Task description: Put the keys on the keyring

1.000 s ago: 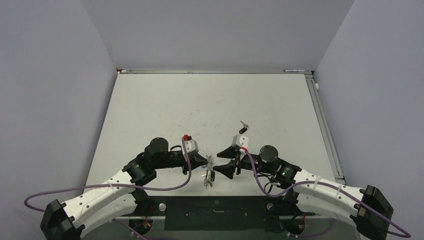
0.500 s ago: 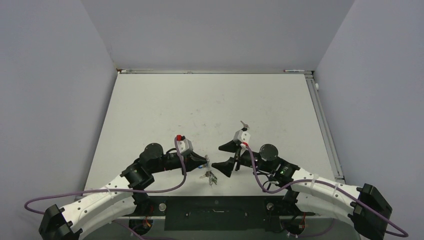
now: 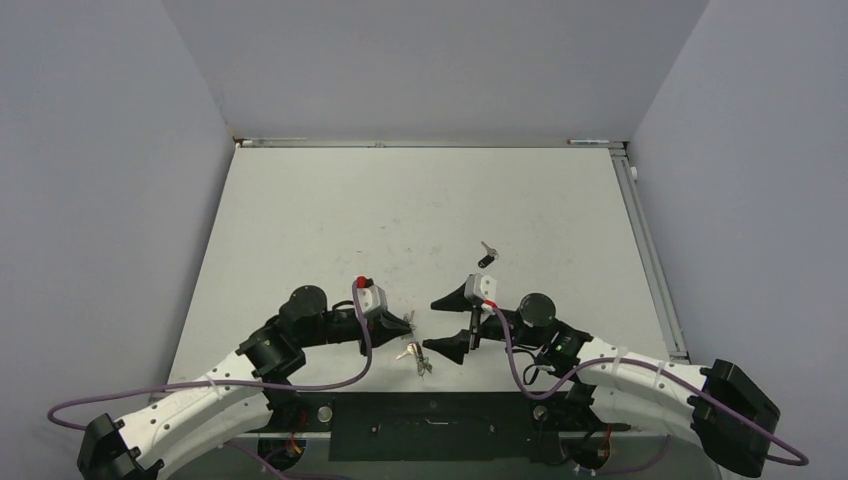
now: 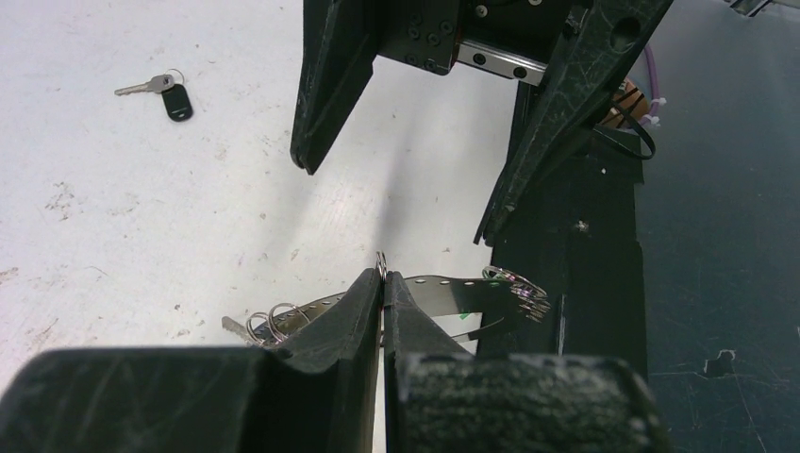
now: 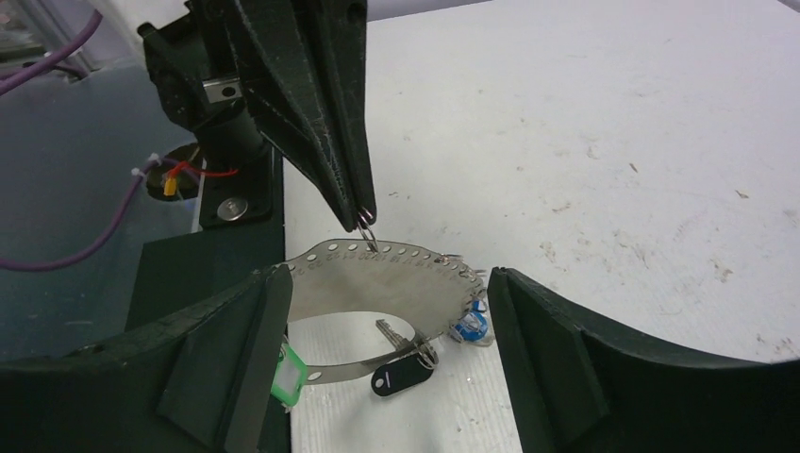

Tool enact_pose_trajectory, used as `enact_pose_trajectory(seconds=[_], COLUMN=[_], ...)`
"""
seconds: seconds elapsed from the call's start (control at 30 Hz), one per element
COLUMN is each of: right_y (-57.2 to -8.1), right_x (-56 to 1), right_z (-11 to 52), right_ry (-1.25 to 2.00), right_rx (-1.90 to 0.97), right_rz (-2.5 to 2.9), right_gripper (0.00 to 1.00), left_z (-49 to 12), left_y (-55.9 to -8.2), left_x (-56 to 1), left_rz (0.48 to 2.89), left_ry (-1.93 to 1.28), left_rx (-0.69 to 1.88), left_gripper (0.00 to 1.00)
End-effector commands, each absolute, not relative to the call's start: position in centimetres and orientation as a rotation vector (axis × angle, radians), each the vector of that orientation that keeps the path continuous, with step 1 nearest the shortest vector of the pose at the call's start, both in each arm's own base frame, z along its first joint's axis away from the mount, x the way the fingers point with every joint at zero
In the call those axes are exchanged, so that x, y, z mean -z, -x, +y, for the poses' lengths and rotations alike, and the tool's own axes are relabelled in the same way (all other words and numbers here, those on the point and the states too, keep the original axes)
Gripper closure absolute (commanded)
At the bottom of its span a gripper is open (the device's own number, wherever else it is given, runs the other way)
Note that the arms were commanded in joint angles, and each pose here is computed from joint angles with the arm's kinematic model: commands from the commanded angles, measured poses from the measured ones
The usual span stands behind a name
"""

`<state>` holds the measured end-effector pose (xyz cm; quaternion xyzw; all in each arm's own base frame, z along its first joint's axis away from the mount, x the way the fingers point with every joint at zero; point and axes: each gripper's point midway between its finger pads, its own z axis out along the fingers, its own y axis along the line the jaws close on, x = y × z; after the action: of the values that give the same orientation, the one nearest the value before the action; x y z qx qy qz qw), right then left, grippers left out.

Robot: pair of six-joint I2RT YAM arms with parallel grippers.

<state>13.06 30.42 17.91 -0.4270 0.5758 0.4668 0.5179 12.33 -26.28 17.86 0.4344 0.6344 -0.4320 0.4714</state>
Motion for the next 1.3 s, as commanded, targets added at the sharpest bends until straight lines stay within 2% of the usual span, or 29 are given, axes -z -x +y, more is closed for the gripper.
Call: enact_pose_trajectory(seconds=[0.0,0.1,0.33,0.5,0.6,1.27], right_y=[-11.4,-11.6,-11.6,-11.2,-11.3,-10.9], right_x=[-20.2,-20.2,-19.5,-19.3,-19.3,-20.5], right_z=[31.4,31.6,32.2,32.6,32.8,33.7], right_ry=[1.118,1.118,1.159,1.189,1.193,1.2], right_rx=[-1.179,-1.17,-1.176,-1.202,-1.201,-1.244], right_rz=[1.162,1.14,1.132,1.116,1.112,1.057], right_gripper=[0.25,0.31,0.52,0.56,0.66,0.67], left_z=[-26.7,-26.6,-26.5,-26.5,-26.5,-26.6], left_y=[-11.7,-11.5,-11.2,-11.2,-11.1,-11.2], left_x=[-21.4,-21.3,-21.2,-21.1,-21.1,-20.9], left_rz=[1.419,1.398,1.383,1.382,1.382,1.39], left_ry=[-1.103,-1.128,-1.13,-1.131,-1.133,-1.13], left_rx=[1.079,1.072,1.079,1.08,1.082,1.084], left_gripper=[1.0,1.0,1.0,1.0,1.0,1.0])
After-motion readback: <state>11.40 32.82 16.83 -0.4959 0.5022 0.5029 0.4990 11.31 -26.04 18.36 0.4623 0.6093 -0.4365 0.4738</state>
